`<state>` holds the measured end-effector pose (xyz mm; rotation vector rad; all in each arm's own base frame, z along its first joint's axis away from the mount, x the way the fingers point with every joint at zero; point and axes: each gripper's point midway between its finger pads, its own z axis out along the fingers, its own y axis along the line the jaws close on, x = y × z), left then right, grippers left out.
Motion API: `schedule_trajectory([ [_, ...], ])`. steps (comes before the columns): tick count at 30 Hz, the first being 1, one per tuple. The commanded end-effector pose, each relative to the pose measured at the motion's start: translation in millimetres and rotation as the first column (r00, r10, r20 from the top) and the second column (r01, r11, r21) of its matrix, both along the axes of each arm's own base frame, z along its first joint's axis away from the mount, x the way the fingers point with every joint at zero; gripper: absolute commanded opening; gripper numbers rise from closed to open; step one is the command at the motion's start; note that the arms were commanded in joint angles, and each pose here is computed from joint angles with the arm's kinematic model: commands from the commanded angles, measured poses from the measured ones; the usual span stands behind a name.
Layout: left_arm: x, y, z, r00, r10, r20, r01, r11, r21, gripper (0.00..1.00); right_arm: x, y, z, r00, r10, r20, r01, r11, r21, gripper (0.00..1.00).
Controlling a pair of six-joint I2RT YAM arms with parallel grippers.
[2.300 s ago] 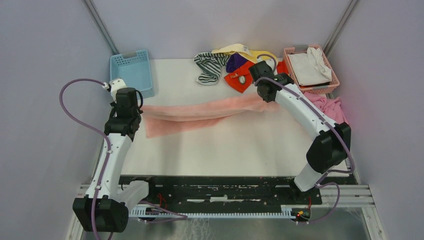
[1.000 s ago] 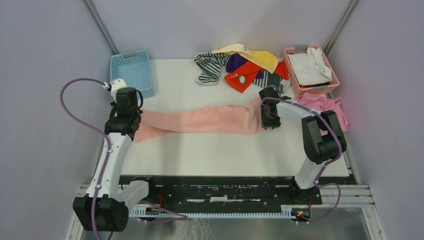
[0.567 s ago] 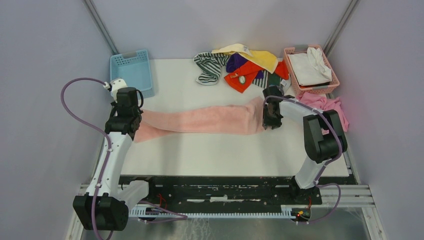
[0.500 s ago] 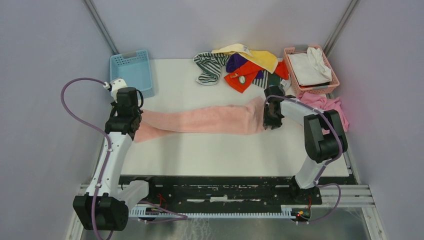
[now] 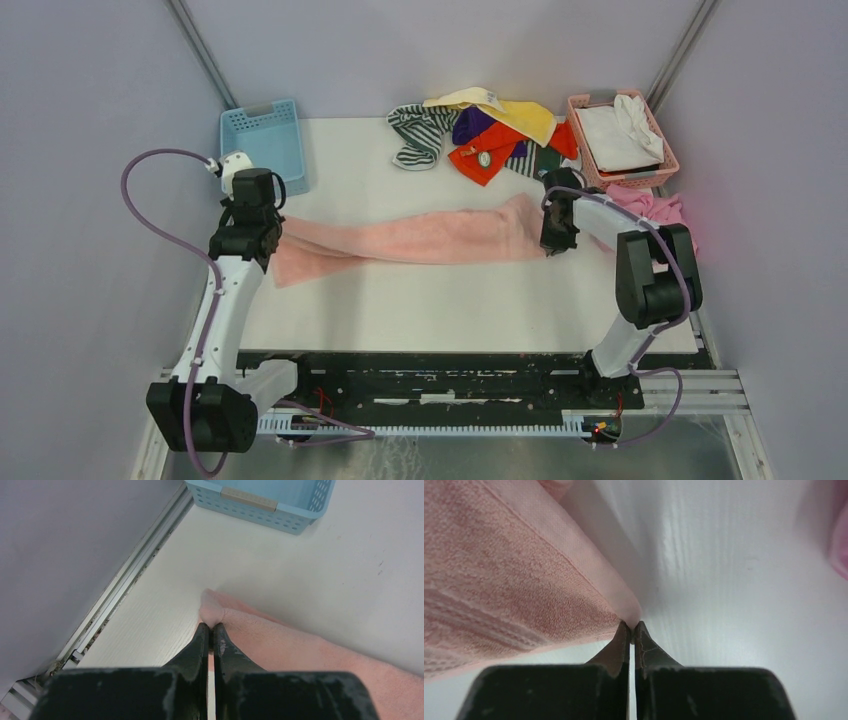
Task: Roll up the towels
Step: Flatten out the towel at the center of the board.
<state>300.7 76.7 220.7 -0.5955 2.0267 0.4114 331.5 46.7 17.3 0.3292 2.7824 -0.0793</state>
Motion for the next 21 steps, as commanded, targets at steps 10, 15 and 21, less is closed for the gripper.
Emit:
schedule_trajectory([
  [10, -1, 16, 160, 0.933, 0.087, 0.35, -0.091, 0.996, -0.005, 0.03, 9, -57, 264, 0.863, -0.026, 0.505, 0.138, 0.973, -0.185, 0.0],
  [15, -47, 22, 203, 0.88, 0.12, 0.459, -0.131, 0.991, -0.008, 0.03, -42, -72, 325, 0.774, -0.038, 0.631, 0.187, 0.967, -0.171, 0.0],
  [21, -122, 30, 242, 0.792, 0.159, 0.59, -0.184, 0.983, -0.018, 0.03, -114, -89, 376, 0.657, -0.057, 0.752, 0.234, 0.963, -0.131, 0.0],
])
